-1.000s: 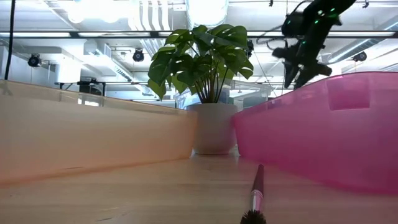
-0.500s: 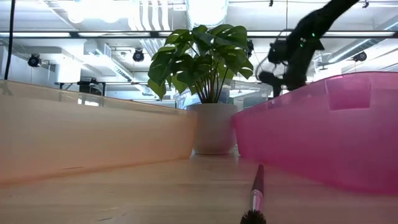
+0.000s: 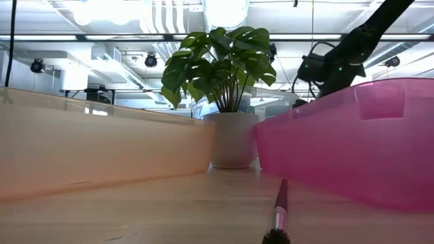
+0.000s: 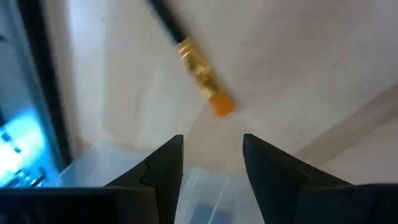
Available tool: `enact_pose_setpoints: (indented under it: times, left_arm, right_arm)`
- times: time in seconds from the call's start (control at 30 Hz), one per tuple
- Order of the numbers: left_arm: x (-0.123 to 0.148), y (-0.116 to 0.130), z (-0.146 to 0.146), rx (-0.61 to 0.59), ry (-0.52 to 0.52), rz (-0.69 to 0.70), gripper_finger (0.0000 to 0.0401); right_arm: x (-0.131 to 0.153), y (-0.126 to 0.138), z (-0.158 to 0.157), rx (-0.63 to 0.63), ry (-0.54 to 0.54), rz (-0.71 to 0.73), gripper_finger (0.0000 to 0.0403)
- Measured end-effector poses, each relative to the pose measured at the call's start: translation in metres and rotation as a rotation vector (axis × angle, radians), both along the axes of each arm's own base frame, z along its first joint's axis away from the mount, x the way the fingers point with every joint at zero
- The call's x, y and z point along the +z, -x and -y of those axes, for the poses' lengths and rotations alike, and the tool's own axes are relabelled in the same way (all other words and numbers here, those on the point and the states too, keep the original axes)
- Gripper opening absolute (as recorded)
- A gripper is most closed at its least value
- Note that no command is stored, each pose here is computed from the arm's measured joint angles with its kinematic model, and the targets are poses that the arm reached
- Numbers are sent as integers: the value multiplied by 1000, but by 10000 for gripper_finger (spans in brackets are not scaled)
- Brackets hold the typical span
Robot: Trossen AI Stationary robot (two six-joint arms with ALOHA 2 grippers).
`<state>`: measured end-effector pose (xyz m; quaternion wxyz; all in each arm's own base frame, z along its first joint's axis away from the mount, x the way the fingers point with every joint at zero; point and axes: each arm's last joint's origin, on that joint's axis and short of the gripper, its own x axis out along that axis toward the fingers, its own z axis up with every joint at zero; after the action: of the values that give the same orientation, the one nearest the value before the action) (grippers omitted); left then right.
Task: Pick & Place Paint Supplies
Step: Put the black paint brush into the orange bin
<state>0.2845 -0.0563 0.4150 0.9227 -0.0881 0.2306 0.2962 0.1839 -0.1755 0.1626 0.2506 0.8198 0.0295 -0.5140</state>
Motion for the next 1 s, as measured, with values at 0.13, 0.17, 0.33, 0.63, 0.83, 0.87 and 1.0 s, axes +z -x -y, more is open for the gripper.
enact_pose_setpoints:
  times: [0.13, 0.17, 0.33, 0.63, 0.83, 0.87, 1.0]
  left_arm:
    - [0, 0, 0, 0, 0, 0, 118]
    - [0, 0, 0, 0, 0, 0, 118]
    - [0, 0, 0, 0, 0, -1, 118]
    - [0, 0, 0, 1, 0, -1, 118]
    - [0, 0, 0, 1, 0, -1, 118]
    - [0, 0, 0, 1, 0, -1, 118]
    - [0, 0, 0, 1, 0, -1, 118]
  right_arm:
    - [-8, -2, 2, 19, -16, -34, 162]
    - [-9, -3, 3, 25, -11, -35, 162]
    - [-15, -10, 10, 73, -9, -65, 162]
    - [-31, -18, 6, 131, -59, -100, 162]
    - [-33, -18, 7, 121, -66, -109, 162]
    - [-33, -18, 7, 117, -64, -112, 162]
    - [-34, -14, 11, 101, -66, -112, 162]
